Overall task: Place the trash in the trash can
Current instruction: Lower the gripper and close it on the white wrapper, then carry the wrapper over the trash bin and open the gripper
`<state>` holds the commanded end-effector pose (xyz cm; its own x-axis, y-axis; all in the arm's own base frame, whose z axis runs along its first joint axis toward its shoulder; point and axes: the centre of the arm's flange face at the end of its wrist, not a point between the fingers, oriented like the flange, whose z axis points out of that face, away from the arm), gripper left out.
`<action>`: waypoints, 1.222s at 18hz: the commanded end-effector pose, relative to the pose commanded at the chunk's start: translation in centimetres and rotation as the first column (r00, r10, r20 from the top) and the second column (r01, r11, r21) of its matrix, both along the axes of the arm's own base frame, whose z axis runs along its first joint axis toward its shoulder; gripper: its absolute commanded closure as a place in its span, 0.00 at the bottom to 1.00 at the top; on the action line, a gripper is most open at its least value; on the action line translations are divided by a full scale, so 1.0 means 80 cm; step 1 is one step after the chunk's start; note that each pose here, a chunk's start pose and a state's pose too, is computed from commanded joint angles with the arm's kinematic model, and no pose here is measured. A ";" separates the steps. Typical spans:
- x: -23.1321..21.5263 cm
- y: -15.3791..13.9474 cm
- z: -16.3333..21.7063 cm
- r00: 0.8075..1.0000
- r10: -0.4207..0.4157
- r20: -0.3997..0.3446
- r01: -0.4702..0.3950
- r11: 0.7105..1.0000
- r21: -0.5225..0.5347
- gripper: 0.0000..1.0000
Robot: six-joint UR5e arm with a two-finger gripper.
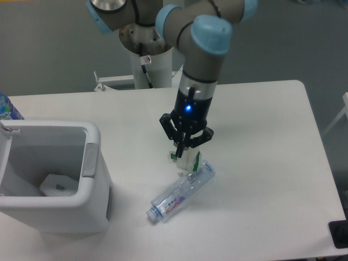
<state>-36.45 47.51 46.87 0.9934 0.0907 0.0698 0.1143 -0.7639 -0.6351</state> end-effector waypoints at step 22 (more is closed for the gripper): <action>0.268 0.117 0.123 0.971 -0.208 0.116 0.186 0.968 0.170 0.00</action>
